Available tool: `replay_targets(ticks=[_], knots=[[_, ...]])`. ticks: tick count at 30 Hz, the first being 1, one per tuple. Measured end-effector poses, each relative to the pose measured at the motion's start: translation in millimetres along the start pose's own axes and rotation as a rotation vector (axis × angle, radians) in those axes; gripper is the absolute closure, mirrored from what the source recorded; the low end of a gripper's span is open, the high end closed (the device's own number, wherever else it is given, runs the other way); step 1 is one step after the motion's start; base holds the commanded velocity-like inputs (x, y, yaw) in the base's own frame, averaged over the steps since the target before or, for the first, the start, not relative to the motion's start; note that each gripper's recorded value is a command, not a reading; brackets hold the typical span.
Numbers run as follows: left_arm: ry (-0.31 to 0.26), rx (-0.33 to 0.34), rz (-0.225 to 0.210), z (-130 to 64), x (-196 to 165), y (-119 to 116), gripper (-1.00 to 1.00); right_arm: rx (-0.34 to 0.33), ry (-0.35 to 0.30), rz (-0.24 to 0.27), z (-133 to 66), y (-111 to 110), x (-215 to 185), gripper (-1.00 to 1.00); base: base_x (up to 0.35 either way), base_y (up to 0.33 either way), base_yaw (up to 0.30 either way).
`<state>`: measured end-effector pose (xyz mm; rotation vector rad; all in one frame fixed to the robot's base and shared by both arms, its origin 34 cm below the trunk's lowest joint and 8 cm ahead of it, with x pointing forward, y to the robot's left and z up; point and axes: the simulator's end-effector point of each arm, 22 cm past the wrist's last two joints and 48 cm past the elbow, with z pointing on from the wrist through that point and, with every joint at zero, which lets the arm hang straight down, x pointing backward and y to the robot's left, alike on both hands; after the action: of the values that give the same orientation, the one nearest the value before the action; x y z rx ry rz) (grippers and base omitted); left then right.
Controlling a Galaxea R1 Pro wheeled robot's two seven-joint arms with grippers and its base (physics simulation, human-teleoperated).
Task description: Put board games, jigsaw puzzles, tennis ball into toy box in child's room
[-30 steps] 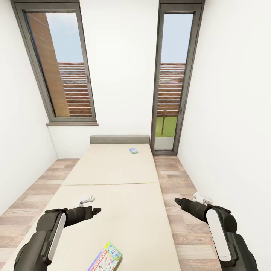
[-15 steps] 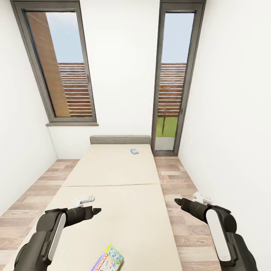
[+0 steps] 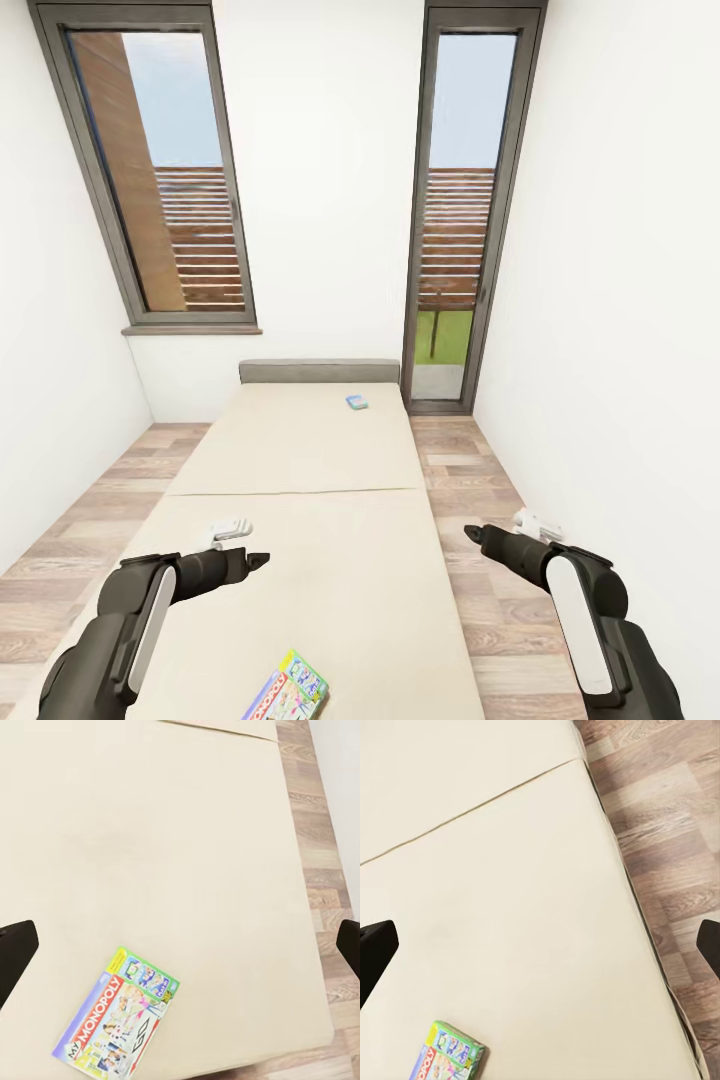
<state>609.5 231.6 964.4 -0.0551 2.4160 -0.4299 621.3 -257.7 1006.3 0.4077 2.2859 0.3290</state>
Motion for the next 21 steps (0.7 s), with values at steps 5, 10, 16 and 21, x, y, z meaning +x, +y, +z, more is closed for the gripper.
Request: replay_targets(ticks=[5,10,16,21], knots=[[0.0,-0.003,0.002,0.2,-0.1,0.7,-1.0,-0.002,-0.001,0.0,-0.3,0.7,-0.5,-1.0,0.0,0.0,0.0],[0.02,-0.019,0.001,4.6,7.2,2.4,-1.0,0.001,-0.003,-0.001,-0.4,0.1,-1.4,-1.0,0.0,0.0,0.0],[0.057,-0.061,-0.01,15.1,21.9,14.2,-1.0,0.002,-0.003,-0.001,-0.4,-0.2,-1.5,-1.0,0.0,0.0,0.0],[0.061,-0.11,-0.013,36.8,24.2,29.3,-1.0,0.001,-0.002,-0.001,-0.2,1.5,-0.7,-1.0,0.0,0.0,0.0]])
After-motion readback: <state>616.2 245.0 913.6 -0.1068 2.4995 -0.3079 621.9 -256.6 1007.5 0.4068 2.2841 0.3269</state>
